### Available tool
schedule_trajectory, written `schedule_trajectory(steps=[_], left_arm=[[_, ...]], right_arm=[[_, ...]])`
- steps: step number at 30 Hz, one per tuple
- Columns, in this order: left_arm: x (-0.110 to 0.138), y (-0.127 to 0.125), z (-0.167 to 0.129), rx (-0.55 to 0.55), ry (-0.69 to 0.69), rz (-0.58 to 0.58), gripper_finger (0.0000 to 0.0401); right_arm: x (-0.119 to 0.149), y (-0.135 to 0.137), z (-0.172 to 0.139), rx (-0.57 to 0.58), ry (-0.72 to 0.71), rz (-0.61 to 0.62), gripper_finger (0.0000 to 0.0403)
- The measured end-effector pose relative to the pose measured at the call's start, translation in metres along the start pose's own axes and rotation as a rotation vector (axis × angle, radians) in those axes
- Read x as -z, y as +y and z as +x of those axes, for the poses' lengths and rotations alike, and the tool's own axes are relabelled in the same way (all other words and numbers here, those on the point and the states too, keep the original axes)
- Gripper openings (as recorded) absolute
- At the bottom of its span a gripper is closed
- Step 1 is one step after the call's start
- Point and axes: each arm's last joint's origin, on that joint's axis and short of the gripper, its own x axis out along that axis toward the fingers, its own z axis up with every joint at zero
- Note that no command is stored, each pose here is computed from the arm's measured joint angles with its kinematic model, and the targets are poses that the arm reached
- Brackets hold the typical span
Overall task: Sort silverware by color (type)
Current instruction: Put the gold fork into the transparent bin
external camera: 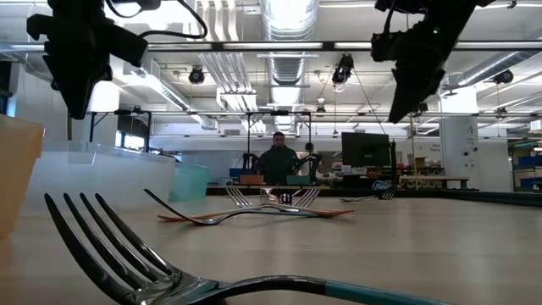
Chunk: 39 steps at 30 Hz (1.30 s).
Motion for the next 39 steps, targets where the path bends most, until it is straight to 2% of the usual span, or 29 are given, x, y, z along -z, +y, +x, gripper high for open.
schedule_trajectory(steps=[3,5,9,13,17,21,26,32,39], left_arm=[[0.001,-0.001,0.000,0.015,0.004,0.004,0.0013],[0.003,-0.001,-0.002,0.067,0.029,0.003,0.0012],[0.007,-0.001,-0.005,0.123,0.041,-0.005,0.0013],[0.007,-0.002,-0.005,0.128,0.049,-0.015,0.0014],[0.014,0.001,-0.005,0.107,0.116,-0.010,0.0014],[0.010,0.000,-0.004,0.073,0.072,-0.008,0.0014],[-0.004,-0.009,0.001,0.119,-0.013,0.029,0.0015],[-0.029,-0.027,0.013,0.174,-0.133,0.131,0.0015],[-0.040,-0.037,0.040,0.111,-0.026,0.183,0.0015]], right_arm=[[0.006,0.002,0.002,-0.094,0.076,0.037,0.0080],[0.011,0.005,0.004,-0.148,0.125,0.060,0.0079],[0.024,0.012,0.009,-0.202,0.195,0.084,0.0082],[0.038,0.017,0.015,-0.191,0.240,0.082,0.0084],[0.050,0.019,0.021,-0.174,0.283,0.100,0.0079],[0.057,0.019,0.025,-0.165,0.303,0.090,0.0077],[0.056,0.019,0.025,-0.168,0.295,0.093,0.0081],[0.054,0.021,0.026,-0.184,0.269,0.099,0.0076],[0.054,0.021,0.026,-0.185,0.266,0.097,0.0080]])
